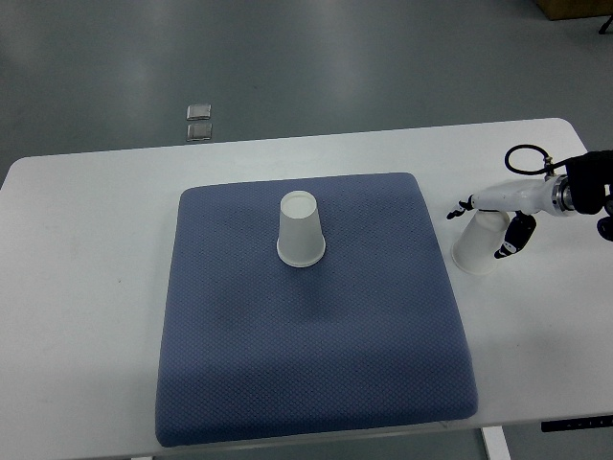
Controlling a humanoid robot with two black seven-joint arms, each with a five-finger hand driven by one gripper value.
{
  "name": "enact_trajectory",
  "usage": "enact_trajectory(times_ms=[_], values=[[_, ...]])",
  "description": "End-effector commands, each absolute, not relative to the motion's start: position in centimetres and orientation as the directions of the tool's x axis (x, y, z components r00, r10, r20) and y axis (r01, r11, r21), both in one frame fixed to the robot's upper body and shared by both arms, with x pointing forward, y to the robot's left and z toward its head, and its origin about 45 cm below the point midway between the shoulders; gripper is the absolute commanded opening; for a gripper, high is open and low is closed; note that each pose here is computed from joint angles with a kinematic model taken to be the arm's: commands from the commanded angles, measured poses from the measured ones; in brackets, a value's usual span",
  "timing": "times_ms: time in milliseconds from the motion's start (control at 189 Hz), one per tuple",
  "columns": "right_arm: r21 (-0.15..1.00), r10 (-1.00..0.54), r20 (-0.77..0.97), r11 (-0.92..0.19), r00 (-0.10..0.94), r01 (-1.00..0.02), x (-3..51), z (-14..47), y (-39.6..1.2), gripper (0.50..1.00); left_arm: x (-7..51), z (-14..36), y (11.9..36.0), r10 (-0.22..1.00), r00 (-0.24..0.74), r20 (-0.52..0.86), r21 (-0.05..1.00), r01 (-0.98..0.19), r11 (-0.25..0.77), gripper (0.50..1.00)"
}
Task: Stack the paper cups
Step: 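Close the right hand fingers around the white cup, then lift the cup with the right hand and carry it over the cup on the pad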
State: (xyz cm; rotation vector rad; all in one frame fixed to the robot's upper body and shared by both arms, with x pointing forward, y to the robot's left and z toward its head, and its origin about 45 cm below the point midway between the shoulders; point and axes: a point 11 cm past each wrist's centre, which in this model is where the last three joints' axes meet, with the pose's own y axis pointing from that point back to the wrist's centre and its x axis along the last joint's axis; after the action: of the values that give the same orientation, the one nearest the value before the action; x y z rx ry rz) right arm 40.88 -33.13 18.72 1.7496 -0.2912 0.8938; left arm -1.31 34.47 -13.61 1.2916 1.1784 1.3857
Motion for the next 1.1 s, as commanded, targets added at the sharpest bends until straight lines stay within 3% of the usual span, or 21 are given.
enact_trajectory(times_ms=[0,180,264,412,491,1093], values=[[0.71,0.233,0.693,-0.379,0.682,-0.593,40.9,18.4,-32.7,0.827,-1.3,-13.6,34.4,0.984,-0.072,0.161,0.987,0.002,-0.161,1.0],[0.714,0.231,0.69,-0.371,0.686,-0.594,40.9,18.1,-33.0,0.791,-1.3,-13.6,34.4,0.984,-0.073,0.162,0.987,0.002,-0.163,1.0],[0.713,0.231,0.692,-0.369,0.684,-0.597,41.0,18.1,-33.1,0.748,-1.3,-13.6,34.4,0.984,-0.072,0.162,0.987,0.003,-0.163,1.0],[0.715,0.233,0.69,-0.369,0.685,-0.594,41.0,18.1,-33.0,0.615,-1.3,-13.6,34.5,0.984,-0.072,0.163,0.987,0.003,-0.163,1.0],[0.713,0.236,0.692,-0.372,0.683,-0.594,41.1,18.0,-32.8,0.584,-1.3,-13.6,34.5,0.984,-0.073,0.164,0.986,0.003,-0.164,1.0],[0.686,0.237,0.72,-0.385,0.653,-0.617,42.4,20.0,-32.1,0.584,-1.3,-13.6,34.4,0.984,-0.072,0.161,0.987,0.002,-0.161,1.0]])
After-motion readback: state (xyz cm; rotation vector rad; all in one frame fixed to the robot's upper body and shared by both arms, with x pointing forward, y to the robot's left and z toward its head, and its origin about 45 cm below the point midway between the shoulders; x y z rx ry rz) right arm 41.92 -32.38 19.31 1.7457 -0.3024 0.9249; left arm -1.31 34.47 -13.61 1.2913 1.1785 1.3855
